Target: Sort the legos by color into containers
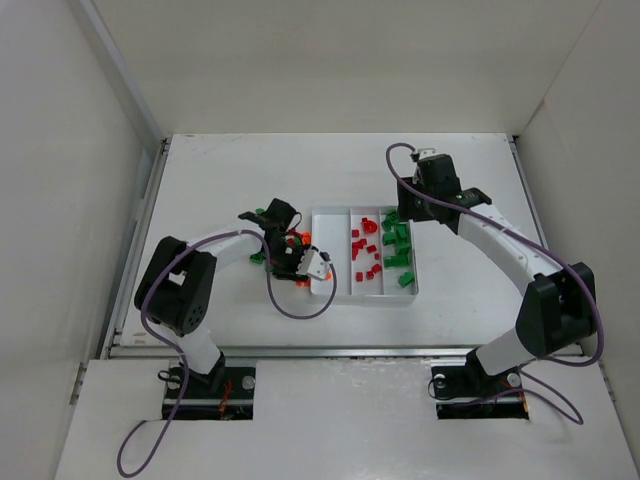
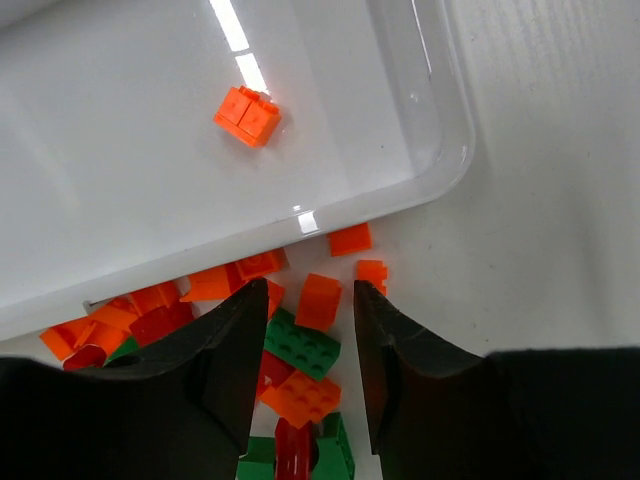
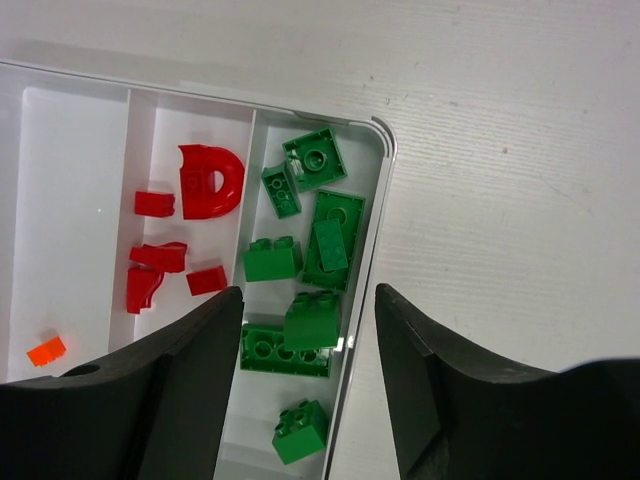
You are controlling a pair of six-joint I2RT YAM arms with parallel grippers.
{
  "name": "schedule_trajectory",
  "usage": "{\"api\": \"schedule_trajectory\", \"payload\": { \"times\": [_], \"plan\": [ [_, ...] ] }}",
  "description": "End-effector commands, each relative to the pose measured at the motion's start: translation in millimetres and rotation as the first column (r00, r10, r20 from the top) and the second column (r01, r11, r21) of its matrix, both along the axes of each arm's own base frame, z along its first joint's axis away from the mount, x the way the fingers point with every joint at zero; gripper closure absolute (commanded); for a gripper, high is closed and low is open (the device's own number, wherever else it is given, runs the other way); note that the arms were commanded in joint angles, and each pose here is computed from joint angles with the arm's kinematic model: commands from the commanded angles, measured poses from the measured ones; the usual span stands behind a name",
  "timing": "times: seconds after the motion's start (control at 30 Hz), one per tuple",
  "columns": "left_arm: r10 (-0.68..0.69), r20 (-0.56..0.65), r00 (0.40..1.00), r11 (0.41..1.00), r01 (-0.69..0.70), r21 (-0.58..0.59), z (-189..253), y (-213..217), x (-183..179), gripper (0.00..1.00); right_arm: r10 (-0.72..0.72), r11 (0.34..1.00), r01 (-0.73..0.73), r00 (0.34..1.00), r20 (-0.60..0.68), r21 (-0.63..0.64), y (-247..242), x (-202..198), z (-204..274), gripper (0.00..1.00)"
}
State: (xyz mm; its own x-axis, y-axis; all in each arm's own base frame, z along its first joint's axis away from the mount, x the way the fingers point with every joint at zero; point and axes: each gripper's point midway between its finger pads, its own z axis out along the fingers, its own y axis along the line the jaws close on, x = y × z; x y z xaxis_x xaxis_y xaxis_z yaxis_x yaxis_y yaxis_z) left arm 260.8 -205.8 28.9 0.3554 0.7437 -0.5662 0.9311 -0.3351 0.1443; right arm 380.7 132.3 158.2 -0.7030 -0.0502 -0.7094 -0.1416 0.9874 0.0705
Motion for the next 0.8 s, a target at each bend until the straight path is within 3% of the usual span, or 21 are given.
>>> {"api": "schedule_trajectory", "payload": {
  "times": [0.0,0.4,0.63,0.67,0.77],
  "plan": [
    [-0.062,-0.002,0.998,0.998,0.062,0.013,5,-1,-1,0.64,-0.018,1.0,0.017,0.999,0.042,0.023,-3,2,15,0.39],
    [-0.067,-0.033,0.997,0.994,0.07,0.083,-12,15,-7,0.73,-0.031,0.999,0.031,0.998,0.047,0.011,-7,1,15,0.39],
    [-0.058,-0.046,0.997,0.994,0.062,0.089,-10,20,-9,0.91,-0.031,0.999,0.031,0.998,0.047,0.011,-7,1,15,0.39],
    [-0.047,-0.054,0.997,0.993,0.052,0.102,-11,25,-10,0.98,-0.031,1.0,0.031,0.999,0.038,0.008,-7,-1,11,0.39],
    [-0.017,-0.063,0.998,0.994,0.024,0.104,-8,29,-10,1.0,-0.031,0.999,0.031,0.998,0.047,0.011,-7,-2,14,0.39]
  ]
}}
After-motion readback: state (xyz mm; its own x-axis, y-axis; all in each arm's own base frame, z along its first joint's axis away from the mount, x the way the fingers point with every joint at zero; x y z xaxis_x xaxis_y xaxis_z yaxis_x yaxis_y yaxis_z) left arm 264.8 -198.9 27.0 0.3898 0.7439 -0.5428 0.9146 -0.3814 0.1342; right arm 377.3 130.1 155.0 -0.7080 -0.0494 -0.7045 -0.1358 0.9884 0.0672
